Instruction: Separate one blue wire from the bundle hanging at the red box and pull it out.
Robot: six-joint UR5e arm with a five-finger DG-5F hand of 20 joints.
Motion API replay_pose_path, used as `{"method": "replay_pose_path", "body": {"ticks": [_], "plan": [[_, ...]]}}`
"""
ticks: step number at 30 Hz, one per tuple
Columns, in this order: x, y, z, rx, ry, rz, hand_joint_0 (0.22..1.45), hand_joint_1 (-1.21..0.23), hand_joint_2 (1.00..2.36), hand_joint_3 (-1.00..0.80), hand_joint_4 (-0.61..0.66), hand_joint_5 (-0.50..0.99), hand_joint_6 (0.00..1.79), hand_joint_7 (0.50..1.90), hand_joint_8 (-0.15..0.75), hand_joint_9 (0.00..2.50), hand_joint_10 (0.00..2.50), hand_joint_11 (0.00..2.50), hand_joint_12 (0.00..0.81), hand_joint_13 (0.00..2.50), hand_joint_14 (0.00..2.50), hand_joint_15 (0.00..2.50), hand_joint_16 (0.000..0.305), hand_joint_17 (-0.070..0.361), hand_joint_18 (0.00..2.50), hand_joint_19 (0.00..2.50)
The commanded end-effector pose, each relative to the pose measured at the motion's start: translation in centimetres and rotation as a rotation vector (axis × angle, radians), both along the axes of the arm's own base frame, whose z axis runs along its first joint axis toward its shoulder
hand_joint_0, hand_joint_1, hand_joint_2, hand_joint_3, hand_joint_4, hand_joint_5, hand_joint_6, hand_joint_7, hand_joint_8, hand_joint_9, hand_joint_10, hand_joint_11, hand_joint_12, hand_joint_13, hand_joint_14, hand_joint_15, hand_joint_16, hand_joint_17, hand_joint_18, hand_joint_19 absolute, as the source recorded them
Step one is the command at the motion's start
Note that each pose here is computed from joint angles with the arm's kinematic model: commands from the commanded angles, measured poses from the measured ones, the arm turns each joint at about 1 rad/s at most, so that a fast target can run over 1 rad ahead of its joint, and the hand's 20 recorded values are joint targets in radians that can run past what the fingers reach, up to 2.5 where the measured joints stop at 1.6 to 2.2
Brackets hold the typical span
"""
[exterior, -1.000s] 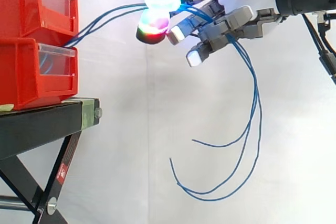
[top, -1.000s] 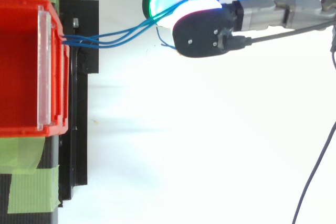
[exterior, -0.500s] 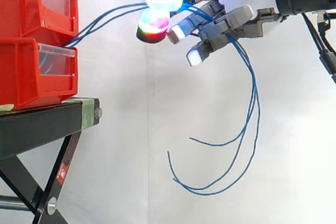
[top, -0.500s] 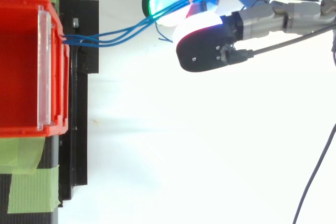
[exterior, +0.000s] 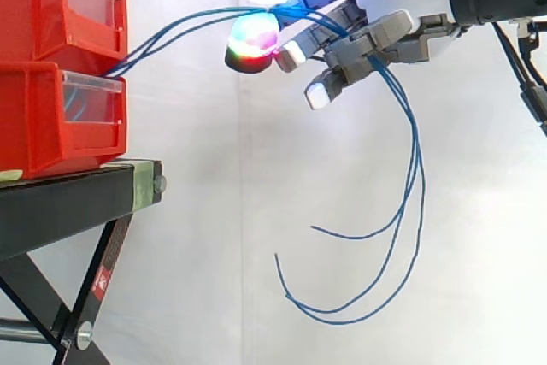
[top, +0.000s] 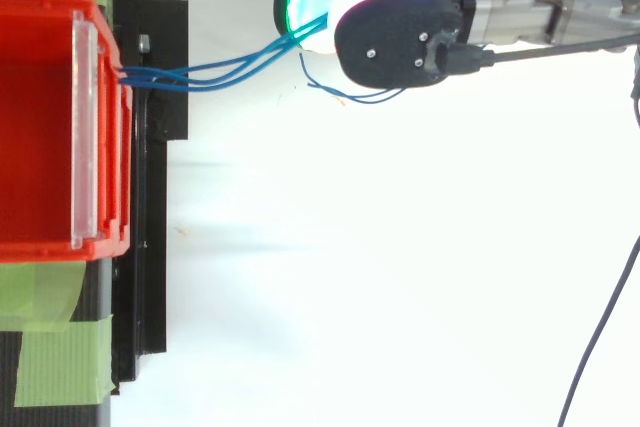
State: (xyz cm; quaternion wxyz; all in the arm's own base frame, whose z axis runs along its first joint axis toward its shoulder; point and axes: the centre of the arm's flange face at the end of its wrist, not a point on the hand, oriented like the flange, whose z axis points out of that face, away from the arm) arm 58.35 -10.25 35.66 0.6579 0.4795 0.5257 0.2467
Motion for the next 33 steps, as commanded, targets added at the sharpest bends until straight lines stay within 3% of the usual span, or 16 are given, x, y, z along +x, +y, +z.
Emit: {"method": "replay_pose_path", "body": {"ticks": [1,11,18,23,27,30,33], "plan": [[-0.01,-0.01,0.04,-0.002,0.0,0.0,0.64,-0.54,1.02,-0.28,0.21,-0.24,0.83,1.01,0.36,1.04,0.01,1.29,0.299,1.23,2.5,0.5,0.049,0.109,0.88,0.86],[-0.05,-0.03,0.01,0.004,0.0,-0.001,0.67,-0.7,1.03,-0.16,0.21,-0.23,0.83,1.01,0.354,1.05,0.01,1.31,0.296,1.24,2.5,0.53,0.047,0.106,0.89,0.86],[-0.02,0.05,0.02,0.003,-0.001,-0.001,0.72,-0.84,1.03,-0.19,0.2,-0.24,0.83,1.02,0.338,0.98,0.01,1.31,0.3,1.22,2.5,0.55,0.045,0.101,0.84,0.84],[0.0,0.23,-0.13,0.001,0.003,0.002,0.73,-0.82,1.04,-0.02,0.2,-0.24,0.84,1.04,0.333,0.95,0.01,1.31,0.306,1.2,2.5,0.53,0.043,0.097,0.81,0.87],[0.03,0.3,-0.08,0.001,0.003,0.002,0.71,-0.79,1.04,0.01,0.21,-0.24,0.84,1.03,0.337,0.94,0.01,1.32,0.305,1.19,2.5,0.53,0.043,0.097,0.82,0.87],[0.0,0.3,0.01,0.003,0.001,0.002,0.69,-0.74,1.03,-0.06,0.22,-0.24,0.85,1.01,0.343,0.96,0.02,1.31,0.299,1.21,2.5,0.52,0.044,0.098,0.84,0.87],[0.05,0.39,-0.08,0.007,0.001,0.003,0.62,-0.68,1.02,-0.26,0.23,-0.24,0.84,1.01,0.352,0.98,0.01,1.31,0.308,1.22,2.5,0.51,0.046,0.104,0.86,0.87]]}}
